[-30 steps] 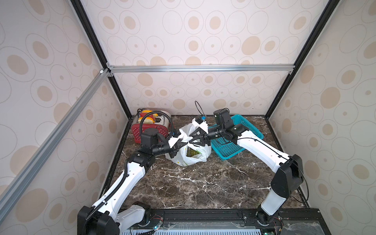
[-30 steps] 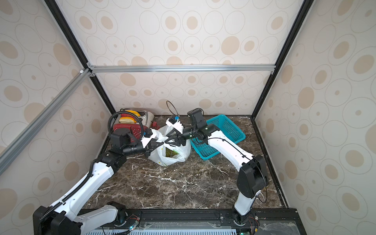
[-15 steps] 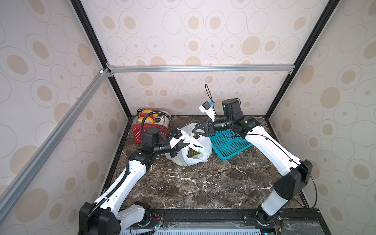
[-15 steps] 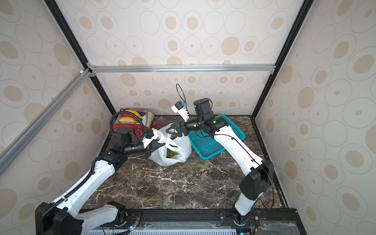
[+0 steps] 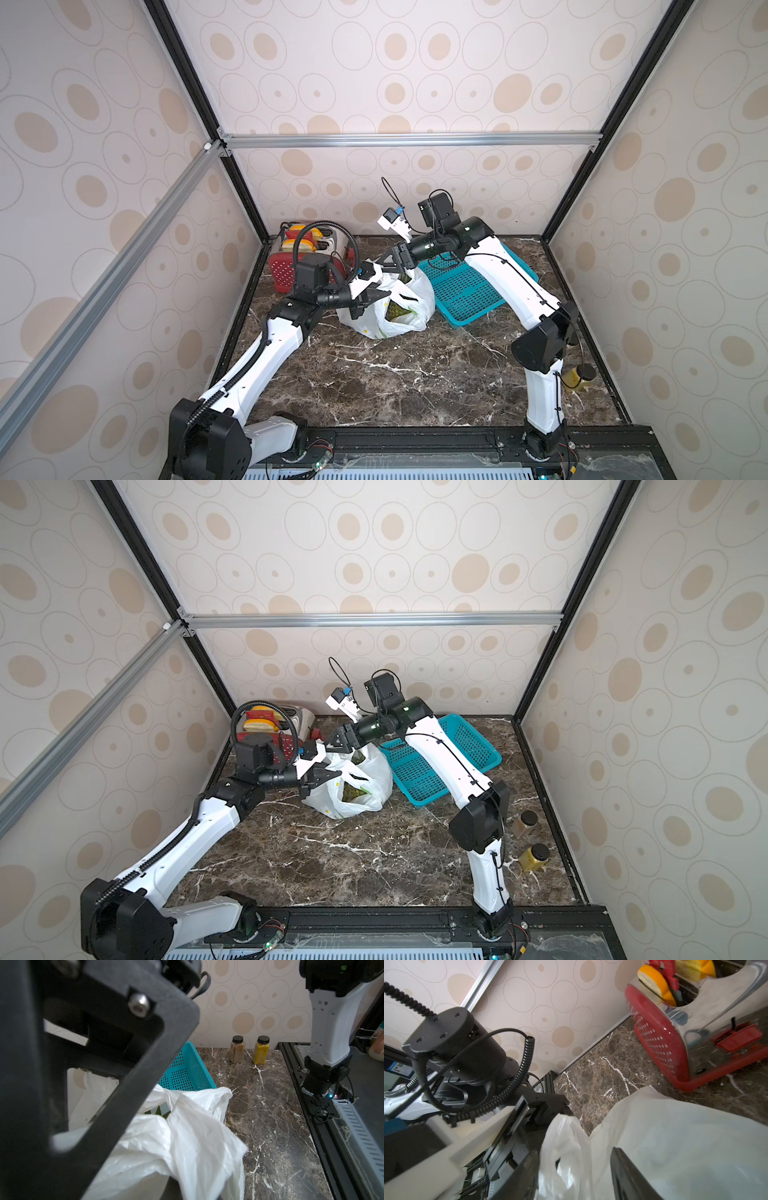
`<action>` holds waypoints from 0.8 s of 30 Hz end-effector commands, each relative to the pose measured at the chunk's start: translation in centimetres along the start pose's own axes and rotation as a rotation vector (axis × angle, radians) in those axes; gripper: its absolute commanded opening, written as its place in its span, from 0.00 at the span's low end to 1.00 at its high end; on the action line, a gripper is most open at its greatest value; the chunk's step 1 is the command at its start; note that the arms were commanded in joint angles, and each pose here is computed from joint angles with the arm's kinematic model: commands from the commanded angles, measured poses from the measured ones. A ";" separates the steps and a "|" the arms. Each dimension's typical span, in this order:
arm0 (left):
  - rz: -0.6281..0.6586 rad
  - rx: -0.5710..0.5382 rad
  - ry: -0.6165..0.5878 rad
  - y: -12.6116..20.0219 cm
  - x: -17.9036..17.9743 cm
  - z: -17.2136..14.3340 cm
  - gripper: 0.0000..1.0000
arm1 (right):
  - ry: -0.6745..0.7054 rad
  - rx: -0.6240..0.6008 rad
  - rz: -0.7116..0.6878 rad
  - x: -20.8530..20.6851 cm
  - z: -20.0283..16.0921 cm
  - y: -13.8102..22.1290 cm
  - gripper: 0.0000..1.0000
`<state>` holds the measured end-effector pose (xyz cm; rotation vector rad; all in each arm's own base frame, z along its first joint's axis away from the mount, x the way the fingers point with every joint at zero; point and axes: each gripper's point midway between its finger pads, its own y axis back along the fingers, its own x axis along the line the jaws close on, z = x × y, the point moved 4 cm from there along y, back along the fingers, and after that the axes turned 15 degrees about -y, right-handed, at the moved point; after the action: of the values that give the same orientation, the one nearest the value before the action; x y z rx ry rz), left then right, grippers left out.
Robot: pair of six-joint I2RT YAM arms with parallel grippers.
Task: Place the pineapple into a plastic bag & tie a knot
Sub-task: Cross the plastic bag at the center of the board.
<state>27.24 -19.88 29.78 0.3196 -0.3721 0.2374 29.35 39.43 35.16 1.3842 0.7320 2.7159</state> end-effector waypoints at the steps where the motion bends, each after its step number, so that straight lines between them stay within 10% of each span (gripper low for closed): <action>1: -0.030 -0.036 -0.052 0.0 0.1 1.4 0.10 | -0.031 0.032 0.061 0.8 -0.2 -0.3 0.55; 4: -0.033 -0.034 -0.051 -0.1 0.2 1.3 0.10 | -0.046 0.046 0.081 0.5 -0.3 -0.7 0.46; 9: -0.029 -0.020 -0.034 -0.1 0.2 1.1 0.10 | -0.016 0.037 0.112 1.3 0.0 -0.3 0.01; 24: 0.045 -0.012 0.029 0.5 -0.3 0.5 0.14 | 0.145 -0.136 -0.128 -0.5 -3.1 3.4 0.00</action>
<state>26.71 -19.58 29.54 0.3248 -0.3459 0.2669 27.13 34.86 34.55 1.2135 0.6758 2.6977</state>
